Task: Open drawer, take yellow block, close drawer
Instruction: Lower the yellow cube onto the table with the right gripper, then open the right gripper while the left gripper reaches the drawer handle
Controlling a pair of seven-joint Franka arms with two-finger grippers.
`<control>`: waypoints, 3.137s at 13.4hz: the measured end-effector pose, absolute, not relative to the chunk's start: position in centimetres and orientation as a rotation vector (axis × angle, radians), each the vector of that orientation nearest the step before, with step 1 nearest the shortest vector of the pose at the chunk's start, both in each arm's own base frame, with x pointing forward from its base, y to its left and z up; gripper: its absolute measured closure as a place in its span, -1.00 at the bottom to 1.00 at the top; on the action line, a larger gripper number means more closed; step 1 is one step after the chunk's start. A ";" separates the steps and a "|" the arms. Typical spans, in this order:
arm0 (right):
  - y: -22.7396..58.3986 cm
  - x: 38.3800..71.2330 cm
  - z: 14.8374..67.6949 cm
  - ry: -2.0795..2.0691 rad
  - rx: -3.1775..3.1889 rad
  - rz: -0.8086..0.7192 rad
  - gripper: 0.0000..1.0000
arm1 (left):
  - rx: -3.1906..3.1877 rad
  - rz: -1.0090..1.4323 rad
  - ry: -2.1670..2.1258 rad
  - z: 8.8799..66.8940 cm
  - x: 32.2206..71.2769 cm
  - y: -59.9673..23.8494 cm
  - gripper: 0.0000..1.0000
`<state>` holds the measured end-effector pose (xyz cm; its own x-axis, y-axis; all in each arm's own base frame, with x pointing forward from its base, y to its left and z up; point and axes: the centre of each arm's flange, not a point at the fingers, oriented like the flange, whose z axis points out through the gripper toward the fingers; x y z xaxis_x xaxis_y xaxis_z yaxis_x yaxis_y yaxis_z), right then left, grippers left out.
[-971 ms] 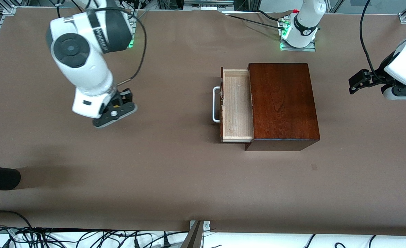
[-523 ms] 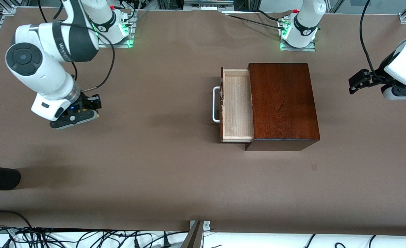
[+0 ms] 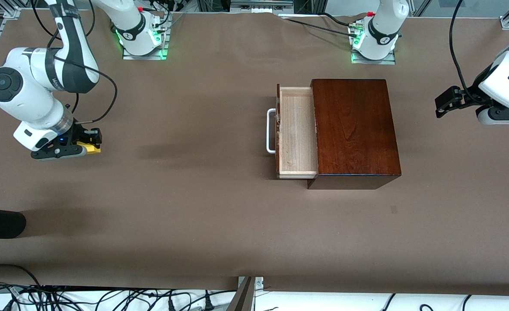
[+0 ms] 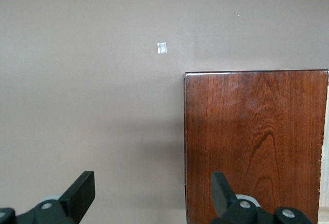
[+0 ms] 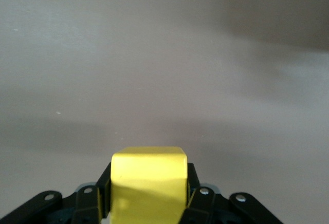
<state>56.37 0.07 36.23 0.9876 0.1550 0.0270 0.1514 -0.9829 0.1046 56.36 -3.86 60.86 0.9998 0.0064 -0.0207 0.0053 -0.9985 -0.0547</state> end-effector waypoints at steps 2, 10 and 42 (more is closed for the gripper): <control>-0.9 55.1 33.9 0.193 3.046 0.063 -0.11 | -3.087 0.033 -0.007 60.9 56.4 -3.9 -1.00; -1.8 52.6 27.3 0.053 3.072 0.114 -0.11 | -3.087 0.032 -0.006 60.9 56.3 -4.0 -1.00; -1.8 53.6 20.8 0.025 3.105 0.255 -1.00 | -3.043 0.154 -0.303 55.8 55.6 -21.3 -1.00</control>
<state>53.58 -1.77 20.76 0.9864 0.0184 0.1632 0.0141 -0.9995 0.0272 55.59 -21.30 55.81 0.9753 0.2006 -0.0919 0.1926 -0.9772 -0.0892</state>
